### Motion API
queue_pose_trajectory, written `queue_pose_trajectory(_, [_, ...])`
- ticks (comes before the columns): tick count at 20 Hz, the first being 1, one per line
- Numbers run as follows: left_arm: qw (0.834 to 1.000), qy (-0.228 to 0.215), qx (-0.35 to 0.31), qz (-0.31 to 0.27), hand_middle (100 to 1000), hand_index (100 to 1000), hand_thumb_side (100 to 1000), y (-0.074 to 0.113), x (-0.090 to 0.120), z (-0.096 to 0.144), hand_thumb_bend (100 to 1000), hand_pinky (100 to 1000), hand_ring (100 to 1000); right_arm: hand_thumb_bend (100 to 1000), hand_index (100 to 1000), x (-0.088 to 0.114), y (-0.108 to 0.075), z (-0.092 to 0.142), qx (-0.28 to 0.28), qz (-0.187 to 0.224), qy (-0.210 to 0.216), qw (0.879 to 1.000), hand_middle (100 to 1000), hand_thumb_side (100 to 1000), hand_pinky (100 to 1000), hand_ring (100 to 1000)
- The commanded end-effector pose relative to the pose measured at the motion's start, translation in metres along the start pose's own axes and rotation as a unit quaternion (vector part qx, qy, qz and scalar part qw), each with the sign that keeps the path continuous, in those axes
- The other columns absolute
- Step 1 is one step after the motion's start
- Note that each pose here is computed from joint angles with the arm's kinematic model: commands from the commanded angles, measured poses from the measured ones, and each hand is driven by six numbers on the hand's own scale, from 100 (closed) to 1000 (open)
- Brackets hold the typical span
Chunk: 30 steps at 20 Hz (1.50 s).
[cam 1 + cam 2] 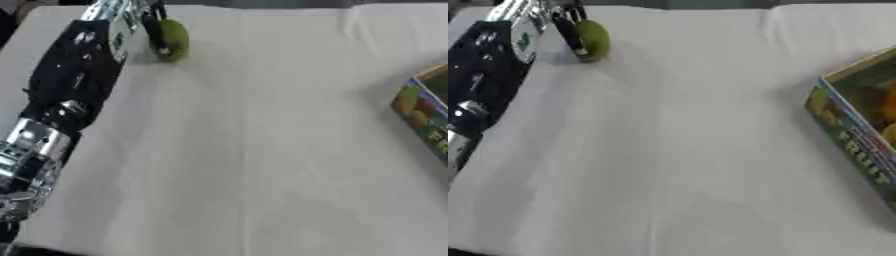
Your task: Pick up the objects with one hand, pass them to the other hand, and then place them into the box on the other side of the table.
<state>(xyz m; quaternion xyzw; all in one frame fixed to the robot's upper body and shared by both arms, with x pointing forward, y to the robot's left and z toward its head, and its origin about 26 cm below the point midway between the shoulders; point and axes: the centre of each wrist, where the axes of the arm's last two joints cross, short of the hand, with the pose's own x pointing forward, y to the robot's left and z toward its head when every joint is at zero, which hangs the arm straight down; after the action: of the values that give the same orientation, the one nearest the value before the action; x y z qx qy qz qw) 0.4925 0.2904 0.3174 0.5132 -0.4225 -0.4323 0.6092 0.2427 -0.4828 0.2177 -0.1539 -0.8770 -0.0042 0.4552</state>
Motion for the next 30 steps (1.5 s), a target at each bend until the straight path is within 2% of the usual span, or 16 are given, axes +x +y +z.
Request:
queue_pose_trajectory(1, [1.0, 0.015, 0.018, 0.003, 717, 725, 100, 0.014, -0.011, 0.002, 369, 816, 794, 100, 750, 0.006, -0.005, -0.002, 0.002, 0.016, -0.003, 1.0, 718, 676, 787, 580])
queue_pose_trajectory(4, [1.0, 0.01, 0.019, 0.014, 660, 645, 104, 0.015, -0.011, 0.002, 196, 776, 751, 100, 753, 0.006, -0.005, -0.002, 0.007, 0.015, -0.003, 1.0, 722, 672, 792, 584])
queue_pose_trajectory(6, [1.0, 0.003, 0.024, 0.019, 629, 597, 117, 0.016, -0.01, 0.003, 111, 750, 727, 100, 754, 0.005, -0.005, -0.001, 0.01, 0.015, -0.001, 1.0, 723, 670, 794, 585])
queue_pose_trajectory(9, [0.999, -0.013, 0.035, 0.021, 608, 573, 102, 0.021, -0.007, 0.007, 100, 728, 699, 100, 755, 0.004, -0.007, 0.0, 0.014, 0.017, 0.003, 1.0, 723, 668, 795, 586])
queue_pose_trajectory(14, [0.997, -0.049, 0.056, 0.002, 579, 483, 100, 0.033, 0.001, 0.019, 100, 716, 678, 100, 756, 0.003, -0.01, 0.002, 0.019, 0.022, 0.012, 0.999, 724, 659, 796, 587])
queue_pose_trajectory(18, [0.997, -0.059, 0.056, -0.008, 578, 480, 100, 0.037, 0.005, 0.025, 100, 716, 678, 100, 756, 0.002, -0.011, 0.003, 0.023, 0.022, 0.016, 0.999, 723, 658, 797, 588])
queue_pose_trajectory(19, [0.996, -0.07, 0.059, -0.019, 572, 435, 100, 0.038, 0.008, 0.028, 100, 714, 674, 100, 756, 0.003, -0.012, 0.002, 0.026, 0.025, 0.016, 0.999, 725, 644, 797, 588])
queue_pose_trajectory(24, [0.989, -0.119, 0.069, -0.051, 568, 422, 100, 0.048, 0.013, 0.048, 100, 702, 661, 100, 756, 0.006, -0.013, 0.001, 0.035, 0.027, 0.019, 0.999, 726, 631, 798, 589])
queue_pose_trajectory(30, [0.973, -0.201, 0.099, -0.052, 538, 399, 100, 0.058, 0.015, 0.087, 100, 656, 617, 100, 756, 0.007, -0.014, 0.0, 0.042, 0.031, 0.026, 0.998, 726, 619, 797, 590])
